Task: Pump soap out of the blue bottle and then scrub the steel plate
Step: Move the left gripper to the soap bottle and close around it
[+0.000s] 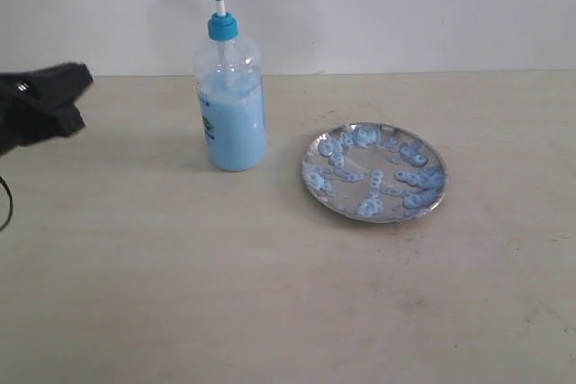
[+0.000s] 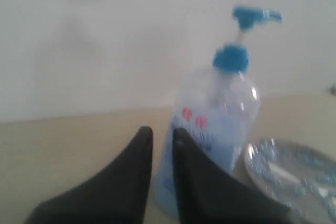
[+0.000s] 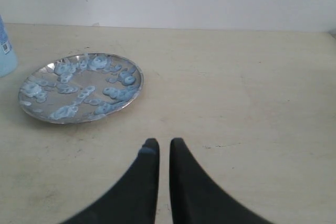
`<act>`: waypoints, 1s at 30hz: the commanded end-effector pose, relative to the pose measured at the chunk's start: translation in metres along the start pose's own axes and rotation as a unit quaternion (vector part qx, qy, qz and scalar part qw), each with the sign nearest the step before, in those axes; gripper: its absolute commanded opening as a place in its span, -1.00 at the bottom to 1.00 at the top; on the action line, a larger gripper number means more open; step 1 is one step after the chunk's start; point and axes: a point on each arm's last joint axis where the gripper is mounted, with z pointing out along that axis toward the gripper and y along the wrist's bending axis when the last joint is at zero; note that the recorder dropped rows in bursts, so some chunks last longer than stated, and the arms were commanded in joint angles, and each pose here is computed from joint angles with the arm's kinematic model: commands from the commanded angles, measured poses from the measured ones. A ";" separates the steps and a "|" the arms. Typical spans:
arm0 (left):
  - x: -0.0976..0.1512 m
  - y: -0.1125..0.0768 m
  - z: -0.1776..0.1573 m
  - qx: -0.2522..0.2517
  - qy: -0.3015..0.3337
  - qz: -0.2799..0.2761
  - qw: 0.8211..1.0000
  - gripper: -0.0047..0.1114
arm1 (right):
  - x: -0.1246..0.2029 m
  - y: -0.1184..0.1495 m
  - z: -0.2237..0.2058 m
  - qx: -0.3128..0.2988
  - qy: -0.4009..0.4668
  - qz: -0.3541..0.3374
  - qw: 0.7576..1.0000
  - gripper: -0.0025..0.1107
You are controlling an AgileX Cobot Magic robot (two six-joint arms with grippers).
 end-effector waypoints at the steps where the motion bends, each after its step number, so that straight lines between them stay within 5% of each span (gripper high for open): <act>1: 0.046 -0.001 0.019 0.102 0.079 0.040 0.991 -0.13 | -0.001 0.000 0.000 -0.001 -0.004 0.002 1.000 -0.89; 5: 0.074 0.004 0.038 0.133 0.075 0.014 0.988 0.94 | -0.001 0.000 0.000 -0.001 -0.004 0.002 1.000 -0.89; 12: 0.092 -0.003 0.072 0.168 0.075 0.022 0.983 0.96 | -0.001 0.000 0.000 -0.001 -0.004 0.002 1.000 -0.89; 18: 0.082 -0.014 0.110 0.198 0.025 0.096 0.975 0.96 | -0.001 0.000 0.000 -0.001 -0.004 0.002 1.000 -0.89; 30: 0.064 -0.009 0.162 0.162 -0.042 0.119 0.979 0.96 | -0.001 0.000 0.000 -0.001 -0.004 0.002 1.000 -0.89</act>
